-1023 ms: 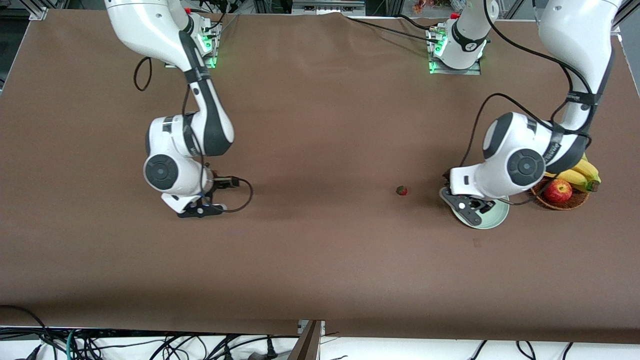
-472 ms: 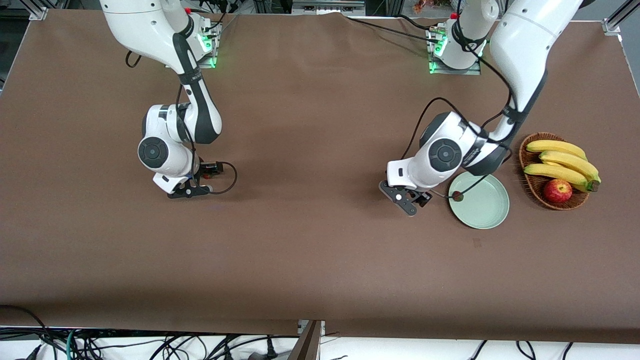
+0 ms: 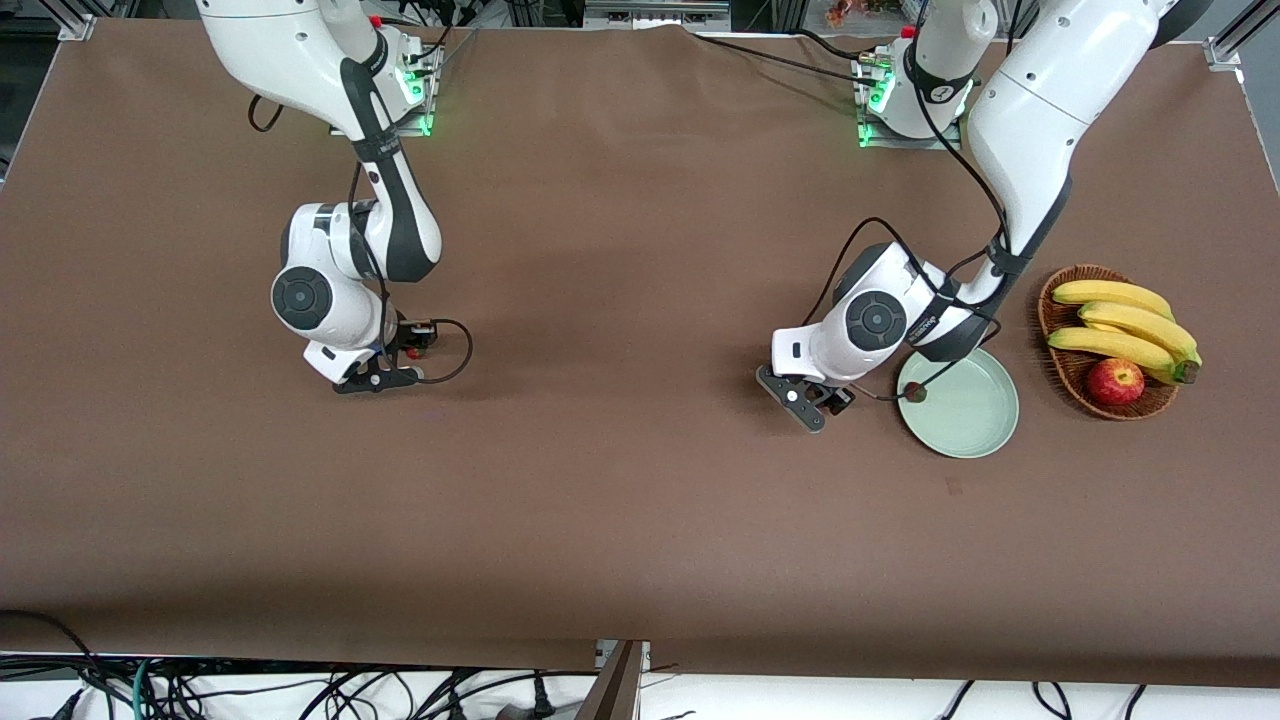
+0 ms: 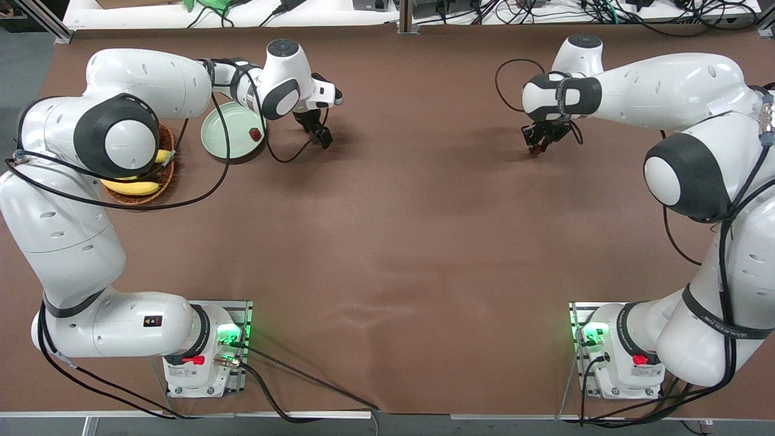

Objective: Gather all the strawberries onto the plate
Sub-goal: 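Grasp the last strawberry with the right gripper while the left gripper grasps another, then drop the strawberry onto the plate with the left gripper while the right gripper releases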

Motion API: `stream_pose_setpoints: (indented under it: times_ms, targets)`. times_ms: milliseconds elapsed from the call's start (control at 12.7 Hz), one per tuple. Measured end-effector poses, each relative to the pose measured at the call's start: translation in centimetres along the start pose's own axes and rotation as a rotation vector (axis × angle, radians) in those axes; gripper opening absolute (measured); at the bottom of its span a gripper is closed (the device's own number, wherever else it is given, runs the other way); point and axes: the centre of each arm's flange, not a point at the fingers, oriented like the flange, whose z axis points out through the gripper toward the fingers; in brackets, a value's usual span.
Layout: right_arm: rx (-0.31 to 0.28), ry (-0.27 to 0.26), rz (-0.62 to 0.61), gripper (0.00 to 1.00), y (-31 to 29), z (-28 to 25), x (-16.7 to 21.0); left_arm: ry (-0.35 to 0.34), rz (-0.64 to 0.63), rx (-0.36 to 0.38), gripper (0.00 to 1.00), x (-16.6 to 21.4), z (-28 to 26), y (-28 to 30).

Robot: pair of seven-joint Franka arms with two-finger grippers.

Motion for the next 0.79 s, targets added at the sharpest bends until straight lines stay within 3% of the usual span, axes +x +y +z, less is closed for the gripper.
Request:
stream_pose_setpoints:
  times_ms: [79,236,394,551,787]
  targets:
    - [0.000,0.001,0.000,0.32,0.0,0.0,0.0,0.002,-0.004,0.002,0.84,0.0,-0.2,-0.2]
    - [0.003,0.018,-0.007,0.32,-0.5,-0.6,0.4,0.001,-0.017,0.007,0.59,-0.3,-0.7,-1.0]
    - [0.031,0.005,-0.005,0.32,-2.5,-3.6,1.9,-0.041,-0.021,0.015,0.37,-0.7,-2.2,-1.4]
    - [0.068,0.004,0.044,0.32,-6.2,-9.2,3.9,-0.082,-0.023,0.039,0.35,-0.7,-5.1,-1.7]
    - [0.213,0.022,0.165,0.32,-15.3,-12.3,5.4,-0.193,-0.060,0.071,0.35,-1.8,-10.8,-4.0]
